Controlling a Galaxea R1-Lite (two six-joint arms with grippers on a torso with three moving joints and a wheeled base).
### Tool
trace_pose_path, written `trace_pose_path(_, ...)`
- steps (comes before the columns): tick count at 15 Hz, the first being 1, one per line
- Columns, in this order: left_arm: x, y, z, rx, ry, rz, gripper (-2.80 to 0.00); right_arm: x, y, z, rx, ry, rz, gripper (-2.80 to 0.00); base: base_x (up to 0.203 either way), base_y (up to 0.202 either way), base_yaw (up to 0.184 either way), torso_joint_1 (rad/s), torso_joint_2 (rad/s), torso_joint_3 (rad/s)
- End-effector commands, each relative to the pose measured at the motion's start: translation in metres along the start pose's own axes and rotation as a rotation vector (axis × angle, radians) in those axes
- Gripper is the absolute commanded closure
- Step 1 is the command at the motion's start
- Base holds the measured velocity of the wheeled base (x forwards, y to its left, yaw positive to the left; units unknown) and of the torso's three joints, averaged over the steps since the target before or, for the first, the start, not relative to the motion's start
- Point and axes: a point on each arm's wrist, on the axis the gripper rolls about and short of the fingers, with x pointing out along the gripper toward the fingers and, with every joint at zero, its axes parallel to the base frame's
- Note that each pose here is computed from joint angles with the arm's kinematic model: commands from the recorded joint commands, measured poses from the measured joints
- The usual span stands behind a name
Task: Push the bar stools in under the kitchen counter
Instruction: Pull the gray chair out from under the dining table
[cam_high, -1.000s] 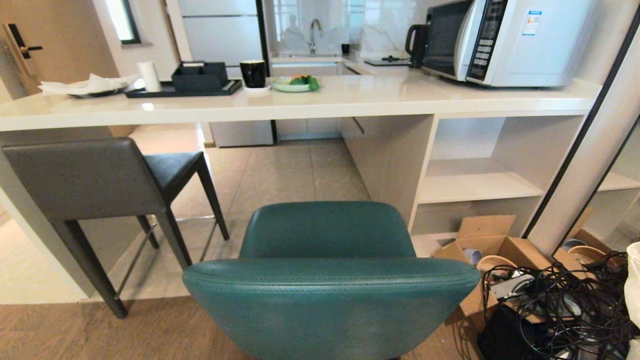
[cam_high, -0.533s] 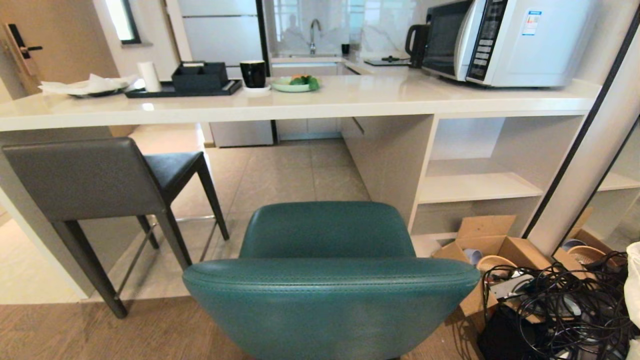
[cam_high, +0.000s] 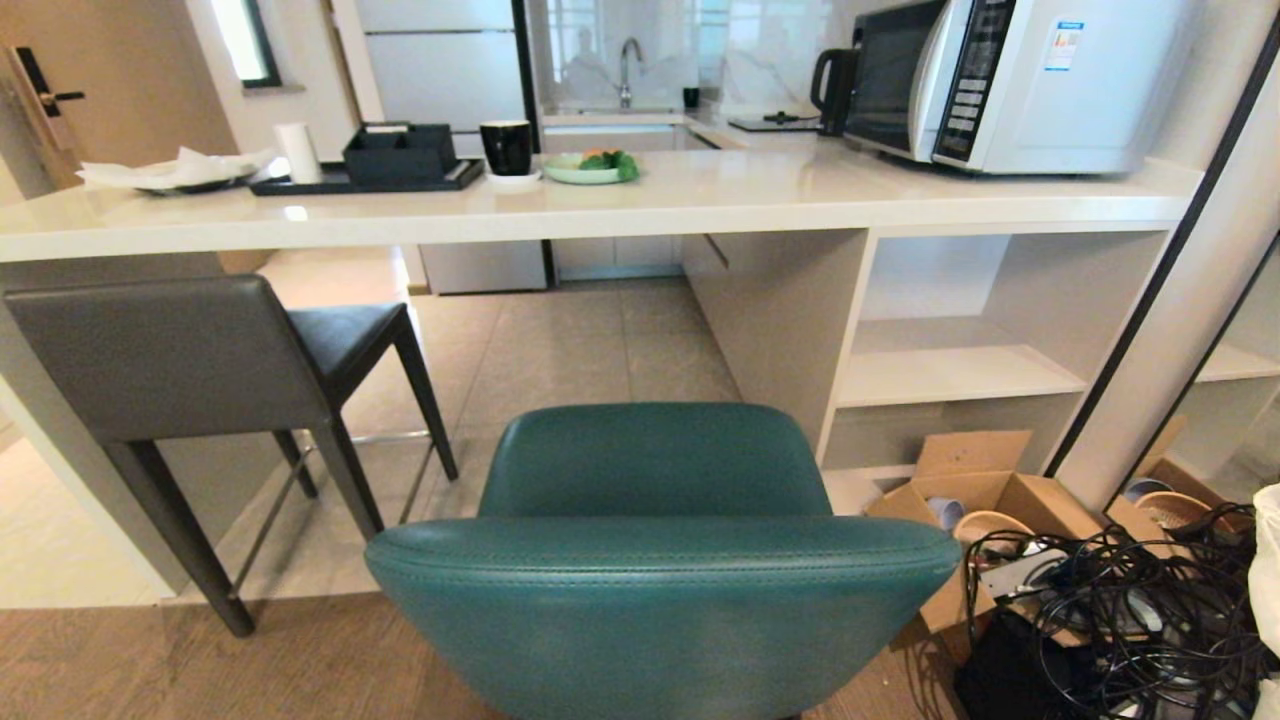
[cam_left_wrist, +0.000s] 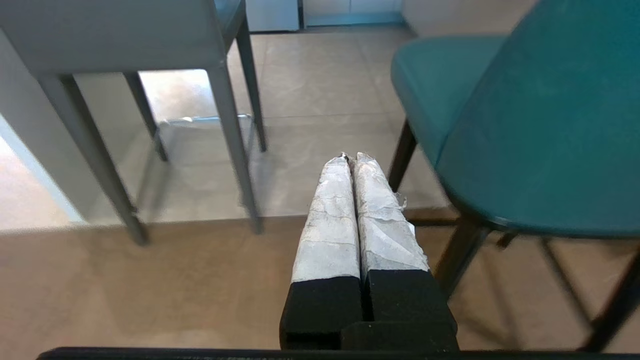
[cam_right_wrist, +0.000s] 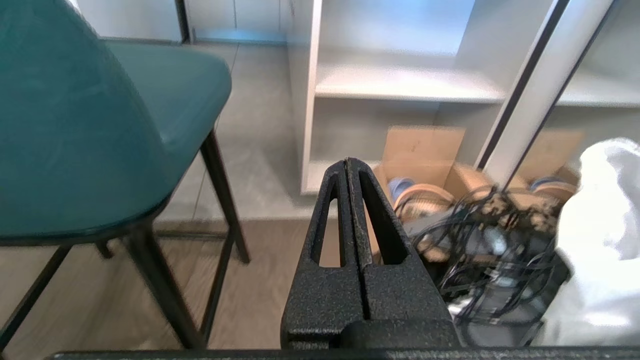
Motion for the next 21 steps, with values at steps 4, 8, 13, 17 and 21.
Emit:
trace_pose_path(4,0.0004,0.0000,-0.0006,-0.009,0.005,0.002,0.00,0.0004,0.0006,-0.0068,0.039,0.055,0.003,0.00,0.000,0.000,0.000,0.000,0.00,0.000)
trace_pose_path(8,0.0005,0.0000,-0.0009,-0.012,0.006,0.000,0.00,0.0004,0.0013,-0.0073,0.016,0.057,0.030,0.00,0.000,0.000,0.000,0.000,0.00,0.000)
trace_pose_path(13,0.0005,0.0000,-0.0009,-0.015,0.005,0.007,0.00,0.0004,0.0011,-0.0073,0.032,0.058,0.023,0.00,-0.018,0.000,0.001,0.002,0.00,0.000)
trace_pose_path(17,0.0005,0.0001,-0.0009,-0.016,0.005,0.008,0.00,0.0004,0.0011,-0.0073,0.041,0.058,0.023,0.00,-0.186,0.000,0.000,0.000,0.00,0.002)
trace_pose_path(21,0.0005,0.0003,-0.0009,-0.023,0.005,0.014,0.00,0.0004,0.0012,-0.0073,0.040,0.057,0.028,0.00,-0.018,0.000,-0.001,-0.001,0.00,0.001)
